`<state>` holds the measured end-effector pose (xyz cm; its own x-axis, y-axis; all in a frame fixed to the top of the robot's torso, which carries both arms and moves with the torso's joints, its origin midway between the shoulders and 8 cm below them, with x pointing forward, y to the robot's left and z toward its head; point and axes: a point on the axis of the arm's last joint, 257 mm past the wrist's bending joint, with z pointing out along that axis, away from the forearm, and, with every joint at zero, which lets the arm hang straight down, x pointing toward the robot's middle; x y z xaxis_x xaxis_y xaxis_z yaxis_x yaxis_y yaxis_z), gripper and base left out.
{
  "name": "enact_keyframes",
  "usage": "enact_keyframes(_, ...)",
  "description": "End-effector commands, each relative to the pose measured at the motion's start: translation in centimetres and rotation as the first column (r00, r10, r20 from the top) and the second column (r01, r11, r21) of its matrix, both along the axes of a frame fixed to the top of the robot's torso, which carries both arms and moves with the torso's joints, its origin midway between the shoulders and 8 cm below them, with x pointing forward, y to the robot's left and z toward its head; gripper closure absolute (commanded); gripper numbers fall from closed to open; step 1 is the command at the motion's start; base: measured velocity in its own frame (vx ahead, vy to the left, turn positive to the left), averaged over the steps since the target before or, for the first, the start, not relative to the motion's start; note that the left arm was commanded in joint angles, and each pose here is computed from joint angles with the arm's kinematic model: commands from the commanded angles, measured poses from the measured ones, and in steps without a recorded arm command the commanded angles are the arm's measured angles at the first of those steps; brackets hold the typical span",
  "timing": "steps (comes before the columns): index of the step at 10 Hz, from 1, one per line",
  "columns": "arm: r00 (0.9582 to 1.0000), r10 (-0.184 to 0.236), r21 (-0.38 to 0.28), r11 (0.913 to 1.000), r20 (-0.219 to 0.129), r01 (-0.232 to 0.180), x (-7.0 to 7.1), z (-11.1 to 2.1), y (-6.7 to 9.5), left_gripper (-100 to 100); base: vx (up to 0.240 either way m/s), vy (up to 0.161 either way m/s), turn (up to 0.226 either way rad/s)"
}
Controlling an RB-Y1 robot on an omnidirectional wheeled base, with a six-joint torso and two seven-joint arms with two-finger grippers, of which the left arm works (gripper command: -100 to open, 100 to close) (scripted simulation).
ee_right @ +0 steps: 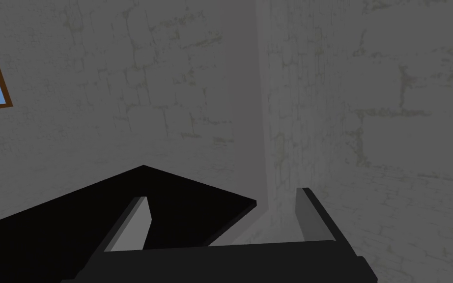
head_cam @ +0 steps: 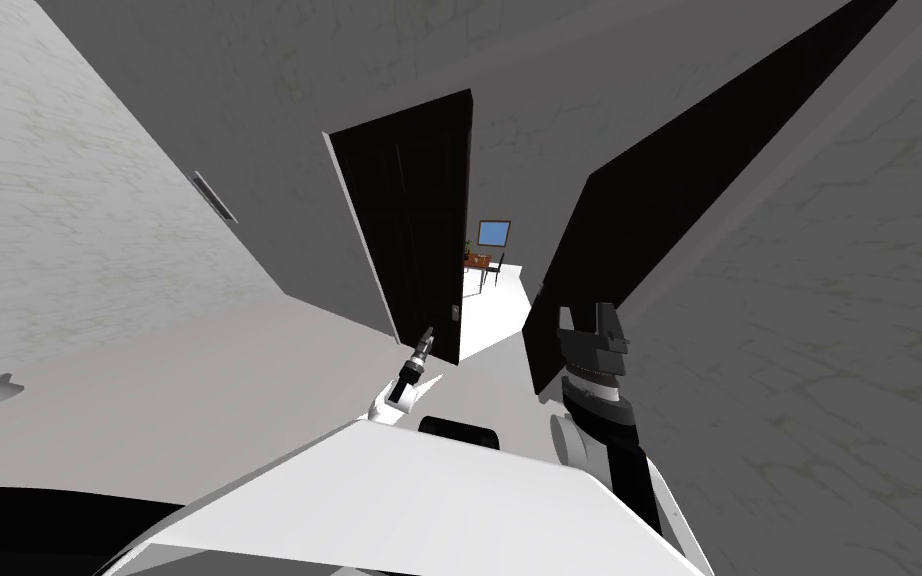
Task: Push the door open
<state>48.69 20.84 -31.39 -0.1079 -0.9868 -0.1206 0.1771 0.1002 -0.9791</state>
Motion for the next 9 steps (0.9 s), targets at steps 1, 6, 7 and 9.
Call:
enact_keyframes(1,0.9997,-0.009,-0.01,0.9999,-0.022,0.009,0.0,-1.0,-0.6,-100,0.098,0.015,0.003)
enact_keyframes(6,0.9962,-0.035,-0.038,0.9988,-0.079,0.032,-0.1,-3.6,-2.3,-100,0.098,0.009,0.001)
enact_keyframes(7,0.9952,-0.04,-0.043,0.9984,-0.09,0.036,-0.1,-4.1,-2.6,-100,0.089,0.019,0.001)
enact_keyframes(9,0.9918,-0.054,-0.059,0.9972,-0.116,0.047,-0.3,-5.2,-3.5,-100,0.101,0.011,0.0)
